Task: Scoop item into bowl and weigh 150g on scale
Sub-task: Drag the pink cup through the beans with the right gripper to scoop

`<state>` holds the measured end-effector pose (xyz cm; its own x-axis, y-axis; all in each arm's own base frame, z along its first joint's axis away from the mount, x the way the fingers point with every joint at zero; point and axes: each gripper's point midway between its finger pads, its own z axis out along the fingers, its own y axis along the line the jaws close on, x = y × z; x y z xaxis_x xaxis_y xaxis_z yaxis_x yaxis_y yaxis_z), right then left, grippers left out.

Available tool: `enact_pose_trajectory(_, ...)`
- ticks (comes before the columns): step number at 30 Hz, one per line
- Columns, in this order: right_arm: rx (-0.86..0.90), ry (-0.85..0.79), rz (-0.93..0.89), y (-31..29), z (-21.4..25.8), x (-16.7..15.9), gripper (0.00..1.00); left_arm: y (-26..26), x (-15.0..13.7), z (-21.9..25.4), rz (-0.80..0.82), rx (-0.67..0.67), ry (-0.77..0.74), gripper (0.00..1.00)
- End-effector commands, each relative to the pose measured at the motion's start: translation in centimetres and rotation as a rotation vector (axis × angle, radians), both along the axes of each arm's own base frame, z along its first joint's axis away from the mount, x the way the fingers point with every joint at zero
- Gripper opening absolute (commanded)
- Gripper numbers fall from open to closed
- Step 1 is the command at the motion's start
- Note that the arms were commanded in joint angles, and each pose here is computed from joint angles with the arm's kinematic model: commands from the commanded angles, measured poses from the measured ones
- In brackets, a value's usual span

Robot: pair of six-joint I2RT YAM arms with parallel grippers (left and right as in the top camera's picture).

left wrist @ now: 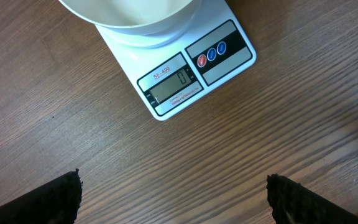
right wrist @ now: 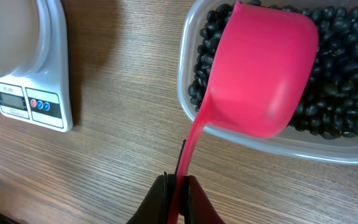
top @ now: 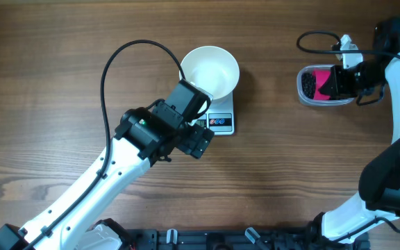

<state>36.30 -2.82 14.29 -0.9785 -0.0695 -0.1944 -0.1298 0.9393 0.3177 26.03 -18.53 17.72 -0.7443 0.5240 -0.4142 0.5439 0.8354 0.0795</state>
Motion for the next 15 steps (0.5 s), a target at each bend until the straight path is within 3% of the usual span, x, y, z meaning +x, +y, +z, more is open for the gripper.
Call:
enact_pose_trajectory(1, 0.126, -0.005, 0.054, 2.1, -0.2, -0.1, 0.04, 0.3, 0.0, -0.4, -0.007, 0.017, 0.003, 1.00)
enact_pose_trajectory(10, 0.228, -0.055, -0.016, 0.1, 0.8, 0.2, 0.04, 0.3, 0.0, -0.4, -0.007, 0.017, 0.003, 1.00)
enact_pose_trajectory(15, 0.199, -0.035, -0.043, -0.8, -0.4, -0.1, 0.04, 0.3, 0.0, -0.4, -0.007, 0.017, 0.003, 1.00)
